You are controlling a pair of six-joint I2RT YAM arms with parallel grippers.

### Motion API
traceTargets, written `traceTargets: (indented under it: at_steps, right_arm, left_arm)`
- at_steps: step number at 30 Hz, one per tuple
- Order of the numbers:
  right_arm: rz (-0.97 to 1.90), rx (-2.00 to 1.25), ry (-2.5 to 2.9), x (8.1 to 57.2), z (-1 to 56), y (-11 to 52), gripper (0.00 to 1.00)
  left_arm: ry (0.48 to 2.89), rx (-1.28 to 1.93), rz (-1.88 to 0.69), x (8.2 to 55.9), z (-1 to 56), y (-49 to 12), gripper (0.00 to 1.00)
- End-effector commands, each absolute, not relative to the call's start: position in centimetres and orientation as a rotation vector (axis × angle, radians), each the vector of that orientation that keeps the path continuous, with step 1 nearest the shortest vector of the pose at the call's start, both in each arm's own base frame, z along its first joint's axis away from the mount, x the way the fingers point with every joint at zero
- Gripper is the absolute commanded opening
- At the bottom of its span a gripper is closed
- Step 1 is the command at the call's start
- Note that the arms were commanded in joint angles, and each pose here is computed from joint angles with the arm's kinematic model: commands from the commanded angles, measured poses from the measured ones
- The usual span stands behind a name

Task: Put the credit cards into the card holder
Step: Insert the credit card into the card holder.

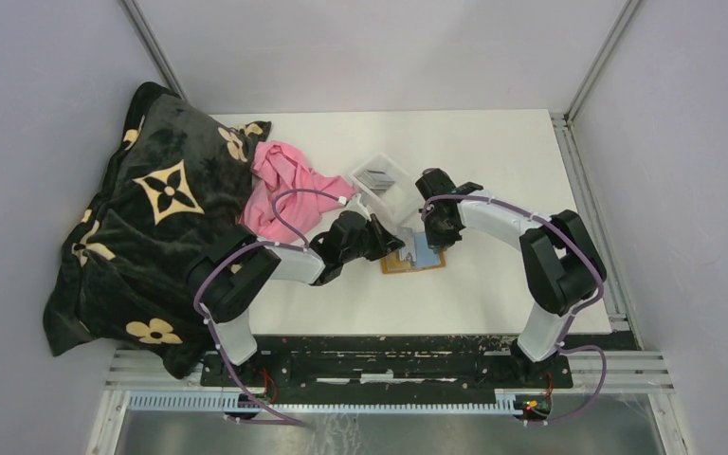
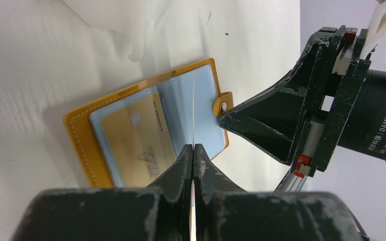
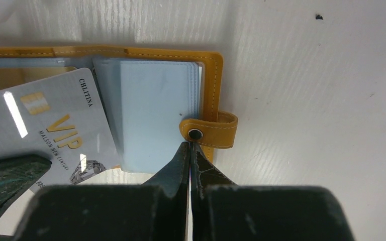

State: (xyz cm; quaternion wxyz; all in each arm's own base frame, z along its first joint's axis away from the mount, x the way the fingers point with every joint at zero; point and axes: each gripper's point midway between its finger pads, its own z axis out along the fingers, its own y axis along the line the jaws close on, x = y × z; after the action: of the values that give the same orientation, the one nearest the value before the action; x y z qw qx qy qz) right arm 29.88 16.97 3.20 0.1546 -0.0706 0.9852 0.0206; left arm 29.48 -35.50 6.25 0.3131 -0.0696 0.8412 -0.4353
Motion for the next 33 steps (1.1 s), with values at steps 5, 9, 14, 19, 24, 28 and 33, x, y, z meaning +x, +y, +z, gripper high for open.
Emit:
traceTargets:
  at_steps: [5,9,14,19,24,28,33]
  right_arm:
    - [0.059,-0.181,2.793,31.1,3.8,17.5,0.01]
    - [0.065,-0.175,2.799,30.9,3.5,17.6,0.01]
    - [0.074,-0.170,2.806,30.8,3.4,17.6,0.01]
    - [0.081,-0.169,2.813,30.7,3.3,17.7,0.01]
    - [0.079,-0.174,2.819,30.6,3.1,17.7,0.01]
    - [0.080,-0.176,2.818,30.6,3.2,17.7,0.01]
    - [0.079,-0.177,2.823,30.5,2.9,17.7,0.01]
  left_arm:
    - [2.161,-0.234,-1.222,29.7,8.6,-35.9,0.03]
    - [2.170,-0.274,-1.200,29.3,7.9,-35.4,0.03]
    - [2.179,-0.306,-1.183,29.0,7.3,-35.4,0.03]
    - [2.177,-0.349,-1.193,29.0,7.0,-35.5,0.03]
    - [2.162,-0.384,-1.231,29.1,7.3,-35.8,0.03]
    - [2.161,-0.396,-1.242,29.2,7.6,-36.0,0.03]
    - [2.169,-0.423,-1.260,29.1,7.2,-36.2,0.03]
